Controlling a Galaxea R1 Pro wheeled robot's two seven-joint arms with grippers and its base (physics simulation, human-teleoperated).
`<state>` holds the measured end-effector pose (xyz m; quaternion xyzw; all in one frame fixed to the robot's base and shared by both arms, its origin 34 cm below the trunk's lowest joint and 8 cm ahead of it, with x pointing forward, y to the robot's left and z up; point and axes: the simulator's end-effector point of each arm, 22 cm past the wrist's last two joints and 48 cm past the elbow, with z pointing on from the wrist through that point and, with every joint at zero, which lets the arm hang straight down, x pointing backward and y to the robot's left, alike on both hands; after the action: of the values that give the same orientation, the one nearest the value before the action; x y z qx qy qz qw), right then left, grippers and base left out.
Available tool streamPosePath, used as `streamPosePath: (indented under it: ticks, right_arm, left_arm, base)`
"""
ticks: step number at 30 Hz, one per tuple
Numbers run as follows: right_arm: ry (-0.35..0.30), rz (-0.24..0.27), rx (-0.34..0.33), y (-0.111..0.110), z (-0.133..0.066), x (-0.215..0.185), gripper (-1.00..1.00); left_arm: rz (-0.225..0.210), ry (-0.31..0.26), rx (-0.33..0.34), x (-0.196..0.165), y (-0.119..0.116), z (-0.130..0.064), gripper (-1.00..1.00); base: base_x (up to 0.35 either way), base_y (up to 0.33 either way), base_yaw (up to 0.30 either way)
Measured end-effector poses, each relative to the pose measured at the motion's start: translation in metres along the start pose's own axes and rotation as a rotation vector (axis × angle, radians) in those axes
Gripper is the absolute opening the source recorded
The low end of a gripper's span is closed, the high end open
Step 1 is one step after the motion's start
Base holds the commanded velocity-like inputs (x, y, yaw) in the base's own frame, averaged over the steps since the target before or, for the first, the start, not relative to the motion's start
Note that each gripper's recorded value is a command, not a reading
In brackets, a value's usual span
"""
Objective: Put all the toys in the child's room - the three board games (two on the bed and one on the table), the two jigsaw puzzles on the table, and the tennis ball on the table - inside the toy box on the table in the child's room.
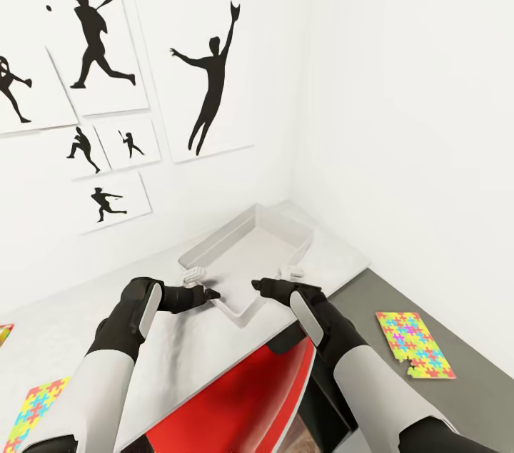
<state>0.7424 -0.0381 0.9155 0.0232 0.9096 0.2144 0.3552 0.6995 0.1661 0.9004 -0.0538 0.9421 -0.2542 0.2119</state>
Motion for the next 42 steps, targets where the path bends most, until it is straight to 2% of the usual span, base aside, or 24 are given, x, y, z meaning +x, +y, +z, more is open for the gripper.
streamPosePath:
  ticks: [18, 19, 23, 32, 42]
  right_arm:
    - [0.009, 0.001, 0.001, -0.0011, 0.0010, 0.0035, 1.00]
    - [0.009, 0.001, 0.001, -0.0010, 0.0010, 0.0035, -1.00]
    - [0.008, 0.002, 0.000, -0.0007, 0.0008, 0.0029, -1.00]
    - [0.009, -0.031, 0.028, -0.0080, 0.0005, 0.0026, -1.00]
    - [0.010, -0.010, 0.011, -0.0037, 0.0011, 0.0038, -1.00]
  left_arm:
    - [0.001, 0.000, -0.003, 0.0001, 0.0011, 0.0001, 1.00]
    - [0.002, 0.000, -0.004, 0.0001, 0.0011, 0.0001, -1.00]
    - [0.004, 0.001, -0.006, 0.0005, 0.0012, 0.0003, -1.00]
    - [0.022, 0.001, -0.037, 0.0004, 0.0080, -0.0001, -1.00]
    - [0.020, 0.001, -0.033, 0.0003, 0.0078, 0.0002, -1.00]
  base:
    - [0.000, 0.000, 0.000]
    - [0.000, 0.000, 0.000]
    - [0.000, 0.000, 0.000]
    - [0.000, 0.000, 0.000]
    - [0.000, 0.000, 0.000]
